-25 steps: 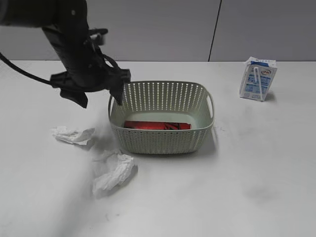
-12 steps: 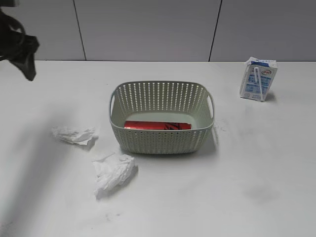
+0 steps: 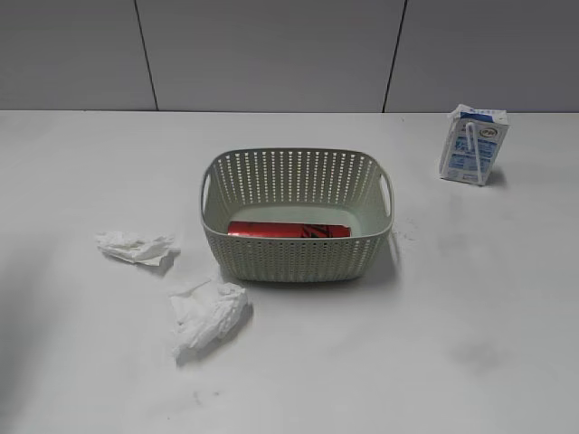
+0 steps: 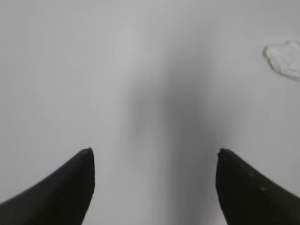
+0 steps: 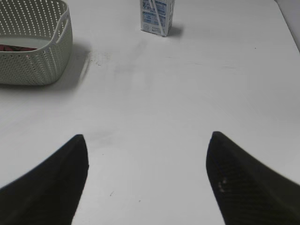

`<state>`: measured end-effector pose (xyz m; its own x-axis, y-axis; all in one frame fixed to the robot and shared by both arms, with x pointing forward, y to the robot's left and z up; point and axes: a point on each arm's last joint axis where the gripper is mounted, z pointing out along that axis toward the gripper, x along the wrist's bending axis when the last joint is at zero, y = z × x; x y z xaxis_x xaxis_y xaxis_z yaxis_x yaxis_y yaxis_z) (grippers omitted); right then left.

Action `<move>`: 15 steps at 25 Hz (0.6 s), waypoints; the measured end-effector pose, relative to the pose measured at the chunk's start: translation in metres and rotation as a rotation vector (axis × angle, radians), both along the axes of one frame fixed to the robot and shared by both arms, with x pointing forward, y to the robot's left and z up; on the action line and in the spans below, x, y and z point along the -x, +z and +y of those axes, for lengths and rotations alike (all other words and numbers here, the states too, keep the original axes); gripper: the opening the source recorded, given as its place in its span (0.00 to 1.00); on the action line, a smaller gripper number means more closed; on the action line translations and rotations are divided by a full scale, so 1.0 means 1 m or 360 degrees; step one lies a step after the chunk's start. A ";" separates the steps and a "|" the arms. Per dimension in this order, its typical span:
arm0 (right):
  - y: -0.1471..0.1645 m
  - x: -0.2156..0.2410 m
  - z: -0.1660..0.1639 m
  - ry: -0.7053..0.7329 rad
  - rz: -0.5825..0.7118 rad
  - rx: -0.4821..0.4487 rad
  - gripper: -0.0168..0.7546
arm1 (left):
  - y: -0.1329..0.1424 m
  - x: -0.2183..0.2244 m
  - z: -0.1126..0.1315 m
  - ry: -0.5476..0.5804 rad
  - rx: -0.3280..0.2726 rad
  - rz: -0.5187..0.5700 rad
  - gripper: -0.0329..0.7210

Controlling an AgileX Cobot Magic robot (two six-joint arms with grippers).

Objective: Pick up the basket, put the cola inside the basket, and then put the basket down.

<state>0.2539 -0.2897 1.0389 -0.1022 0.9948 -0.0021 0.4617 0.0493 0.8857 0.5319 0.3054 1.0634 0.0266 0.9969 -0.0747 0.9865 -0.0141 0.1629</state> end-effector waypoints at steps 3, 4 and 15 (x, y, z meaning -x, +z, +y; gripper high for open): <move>0.000 0.000 0.000 0.0001 0.0000 -0.0001 0.79 | 0.014 0.037 -0.005 -0.0009 0.0047 -0.0138 0.84; 0.000 0.000 0.000 0.0001 0.0000 -0.0001 0.79 | 0.021 0.052 -0.005 -0.0015 0.0041 -0.0233 0.83; 0.000 0.000 0.000 0.0001 0.0000 -0.0001 0.79 | 0.020 0.183 -0.009 -0.0054 -0.0014 -0.0693 0.82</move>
<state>0.2539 -0.2897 1.0389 -0.1026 0.9947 -0.0014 0.4617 0.0488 0.8857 0.3486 0.2962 1.0832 0.0865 0.9954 -0.0408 0.8249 -0.0486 0.5632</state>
